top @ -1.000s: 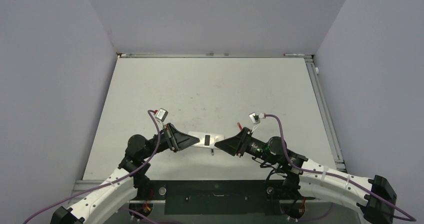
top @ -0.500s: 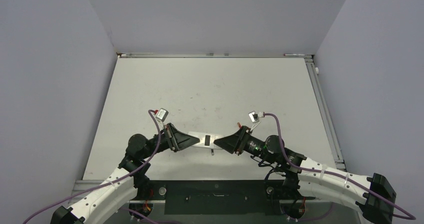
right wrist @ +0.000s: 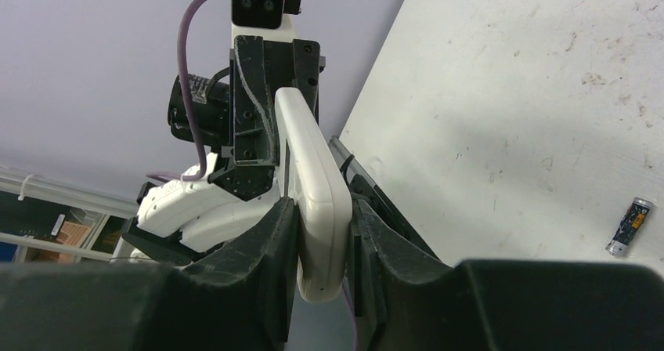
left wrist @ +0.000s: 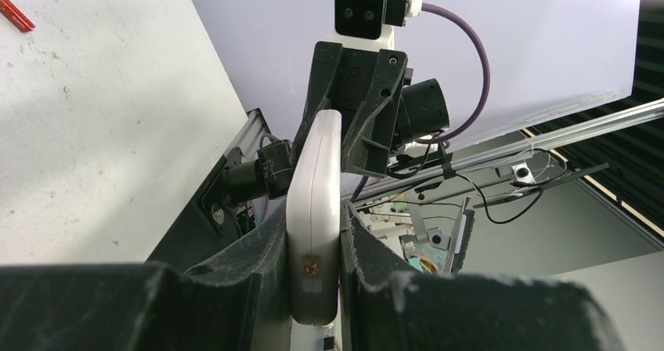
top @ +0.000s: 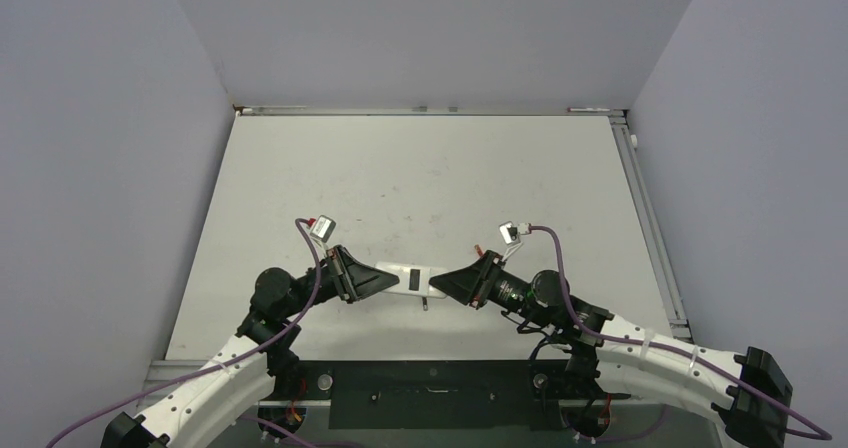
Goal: Load the batteries into the remote control
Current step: Remove the battery cover from the remote control.
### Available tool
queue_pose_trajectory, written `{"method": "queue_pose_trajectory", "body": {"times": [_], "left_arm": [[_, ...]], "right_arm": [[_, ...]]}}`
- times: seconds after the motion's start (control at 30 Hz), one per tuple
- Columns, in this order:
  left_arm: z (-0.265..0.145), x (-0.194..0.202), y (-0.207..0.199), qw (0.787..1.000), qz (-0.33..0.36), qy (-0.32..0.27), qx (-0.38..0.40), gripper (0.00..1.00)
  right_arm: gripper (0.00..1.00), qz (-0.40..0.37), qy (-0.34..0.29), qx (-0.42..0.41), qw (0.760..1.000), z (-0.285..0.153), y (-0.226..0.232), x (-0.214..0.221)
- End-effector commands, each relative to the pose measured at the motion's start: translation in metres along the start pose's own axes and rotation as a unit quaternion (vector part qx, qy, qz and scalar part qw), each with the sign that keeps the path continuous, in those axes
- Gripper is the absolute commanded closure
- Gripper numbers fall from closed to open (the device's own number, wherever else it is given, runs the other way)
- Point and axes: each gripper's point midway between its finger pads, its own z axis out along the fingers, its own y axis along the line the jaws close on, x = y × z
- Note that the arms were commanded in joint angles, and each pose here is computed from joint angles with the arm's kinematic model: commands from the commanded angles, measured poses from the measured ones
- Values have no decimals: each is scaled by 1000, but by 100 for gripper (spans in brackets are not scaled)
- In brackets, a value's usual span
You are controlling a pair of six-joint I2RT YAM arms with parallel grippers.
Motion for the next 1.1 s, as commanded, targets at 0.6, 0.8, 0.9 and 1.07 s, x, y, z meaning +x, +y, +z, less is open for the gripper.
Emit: {"method": "queue_pose_trajectory", "body": {"times": [0.6, 0.8, 0.9, 1.07], "left_arm": [[2, 1, 4, 1000, -15, 6, -10, 100], [0, -2, 10, 1000, -6, -4, -28, 100], [-1, -6, 11, 999, 3, -12, -36, 100], [-3, -10, 12, 999, 13, -20, -46, 100]], "right_arm": [[91, -5, -69, -133, 989, -30, 66, -33], [91, -22, -67, -89, 994, -31, 52, -33], [92, -28, -71, -71, 995, -35, 46, -35], [92, -30, -78, -58, 995, -43, 41, -37]]}}
